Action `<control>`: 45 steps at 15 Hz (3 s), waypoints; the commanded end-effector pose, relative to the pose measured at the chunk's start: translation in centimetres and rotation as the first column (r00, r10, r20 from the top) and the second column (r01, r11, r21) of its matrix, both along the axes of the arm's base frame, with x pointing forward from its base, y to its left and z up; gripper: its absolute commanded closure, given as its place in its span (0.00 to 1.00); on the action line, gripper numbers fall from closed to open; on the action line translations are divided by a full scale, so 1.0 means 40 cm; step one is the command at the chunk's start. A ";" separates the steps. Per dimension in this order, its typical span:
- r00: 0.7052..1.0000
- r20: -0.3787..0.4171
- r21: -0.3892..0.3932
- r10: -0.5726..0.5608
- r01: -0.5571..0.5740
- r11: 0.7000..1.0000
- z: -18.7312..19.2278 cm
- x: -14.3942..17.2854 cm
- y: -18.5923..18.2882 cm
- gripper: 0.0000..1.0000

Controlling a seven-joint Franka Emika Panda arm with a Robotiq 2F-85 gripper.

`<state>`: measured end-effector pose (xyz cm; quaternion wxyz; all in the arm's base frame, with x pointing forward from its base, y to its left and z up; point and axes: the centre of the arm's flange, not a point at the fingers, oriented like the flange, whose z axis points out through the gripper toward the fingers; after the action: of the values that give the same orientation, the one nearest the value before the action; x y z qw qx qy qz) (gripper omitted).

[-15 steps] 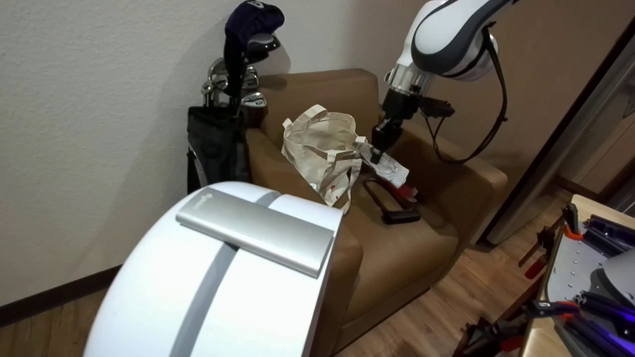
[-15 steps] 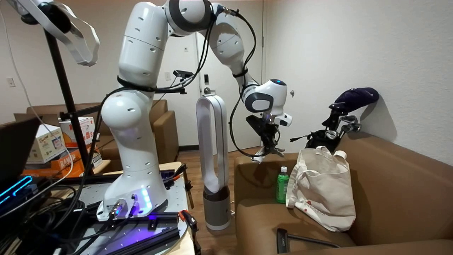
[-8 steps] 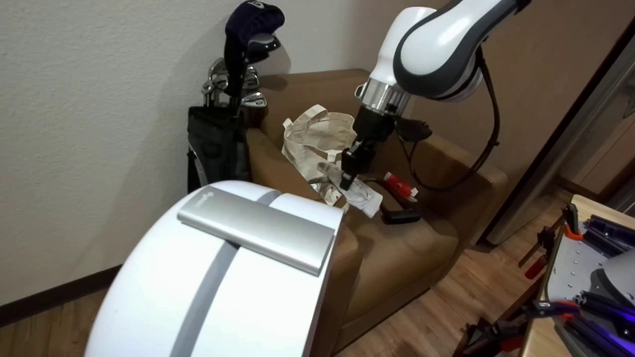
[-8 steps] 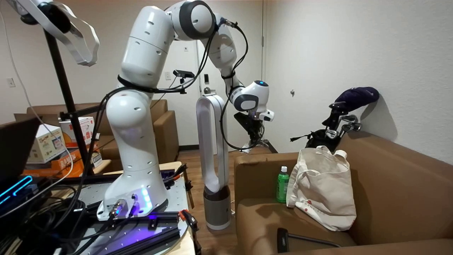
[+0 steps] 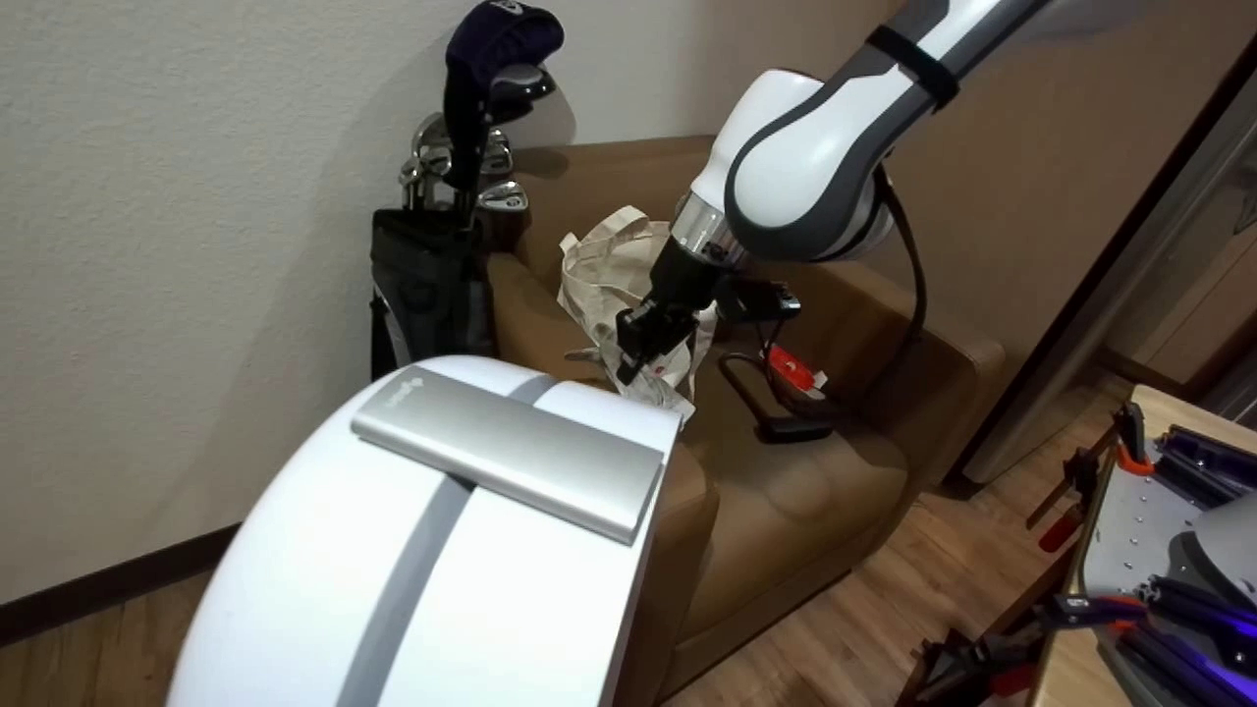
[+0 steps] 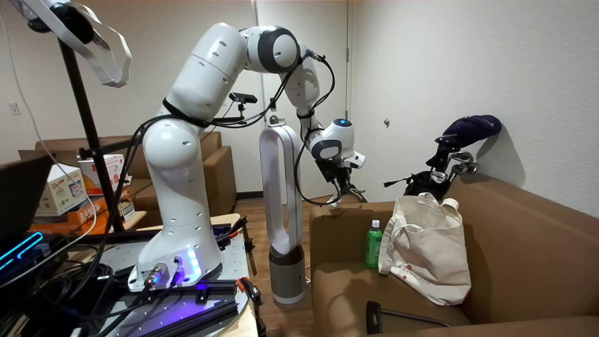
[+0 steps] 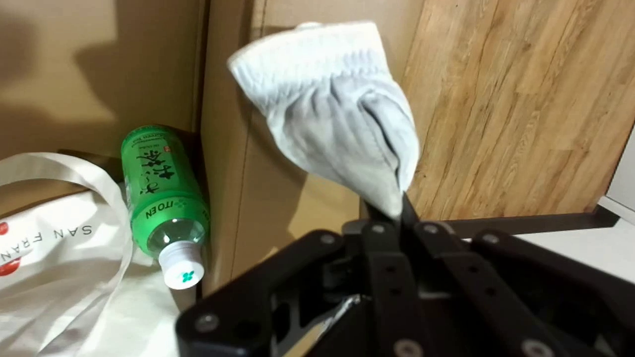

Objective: Move the glove to the left armrest

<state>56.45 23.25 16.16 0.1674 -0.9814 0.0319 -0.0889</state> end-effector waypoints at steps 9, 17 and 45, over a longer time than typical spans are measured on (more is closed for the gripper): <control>0.995 0.076 -0.130 -0.061 0.070 0.989 -0.014 0.006 0.044 0.98; 0.968 -0.191 -0.214 -0.160 0.118 0.970 -0.049 -0.004 0.106 0.98; 0.993 -0.121 0.230 0.017 0.011 0.973 0.110 -0.092 -0.205 0.00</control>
<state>56.94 21.23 20.44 0.2258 -0.9697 0.0822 -0.0442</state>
